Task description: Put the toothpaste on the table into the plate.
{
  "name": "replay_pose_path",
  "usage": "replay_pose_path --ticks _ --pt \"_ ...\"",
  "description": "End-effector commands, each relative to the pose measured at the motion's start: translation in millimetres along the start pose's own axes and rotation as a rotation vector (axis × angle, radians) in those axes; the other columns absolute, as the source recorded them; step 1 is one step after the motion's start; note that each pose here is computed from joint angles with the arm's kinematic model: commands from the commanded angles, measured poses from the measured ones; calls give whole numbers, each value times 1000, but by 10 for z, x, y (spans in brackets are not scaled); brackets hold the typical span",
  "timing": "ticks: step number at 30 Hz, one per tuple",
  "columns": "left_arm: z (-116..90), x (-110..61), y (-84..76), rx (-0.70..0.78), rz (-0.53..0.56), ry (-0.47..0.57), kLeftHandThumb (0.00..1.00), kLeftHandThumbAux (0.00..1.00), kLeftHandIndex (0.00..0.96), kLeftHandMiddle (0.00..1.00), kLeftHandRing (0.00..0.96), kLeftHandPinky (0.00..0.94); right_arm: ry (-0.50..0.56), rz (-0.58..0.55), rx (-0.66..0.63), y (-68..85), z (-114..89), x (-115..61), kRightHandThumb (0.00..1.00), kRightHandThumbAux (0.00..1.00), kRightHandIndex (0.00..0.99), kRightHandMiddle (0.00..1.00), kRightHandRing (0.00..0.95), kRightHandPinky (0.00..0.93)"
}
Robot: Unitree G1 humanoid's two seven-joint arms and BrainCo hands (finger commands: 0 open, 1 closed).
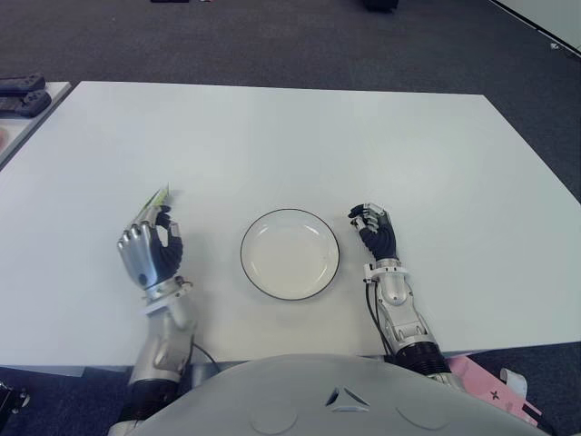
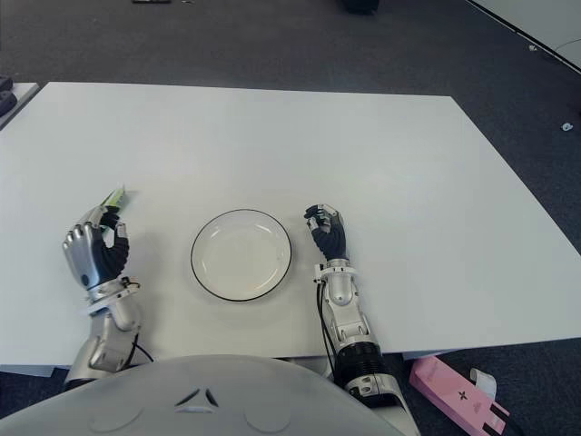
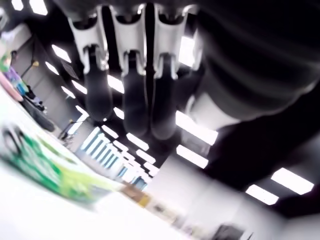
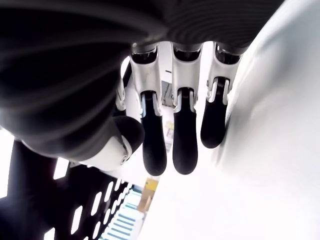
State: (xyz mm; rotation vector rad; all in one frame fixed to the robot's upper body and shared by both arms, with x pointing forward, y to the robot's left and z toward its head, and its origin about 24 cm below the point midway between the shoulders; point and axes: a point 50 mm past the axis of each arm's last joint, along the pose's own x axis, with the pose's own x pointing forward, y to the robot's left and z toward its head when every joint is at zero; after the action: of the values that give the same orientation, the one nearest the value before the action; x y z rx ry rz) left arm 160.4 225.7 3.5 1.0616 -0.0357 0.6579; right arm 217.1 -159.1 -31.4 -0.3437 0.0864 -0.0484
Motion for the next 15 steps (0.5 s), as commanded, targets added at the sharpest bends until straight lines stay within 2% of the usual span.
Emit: replay_pose_path --ticks 1,6,11,15 --pt "-52 109 79 67 -49 46 307 609 158 210 220 252 143 33 -20 49 -276 -171 703 733 424 496 507 458" --pt "-144 271 115 171 -106 139 326 440 41 93 115 166 141 33 -16 46 -275 -168 703 733 424 490 501 471" --pt "-244 360 95 287 -157 180 376 290 6 32 41 53 146 29 -18 52 -273 -162 703 734 424 491 497 444" --pt "-281 400 92 350 -183 192 383 239 1 7 8 11 149 28 -19 56 -268 -159 704 734 424 494 496 436"
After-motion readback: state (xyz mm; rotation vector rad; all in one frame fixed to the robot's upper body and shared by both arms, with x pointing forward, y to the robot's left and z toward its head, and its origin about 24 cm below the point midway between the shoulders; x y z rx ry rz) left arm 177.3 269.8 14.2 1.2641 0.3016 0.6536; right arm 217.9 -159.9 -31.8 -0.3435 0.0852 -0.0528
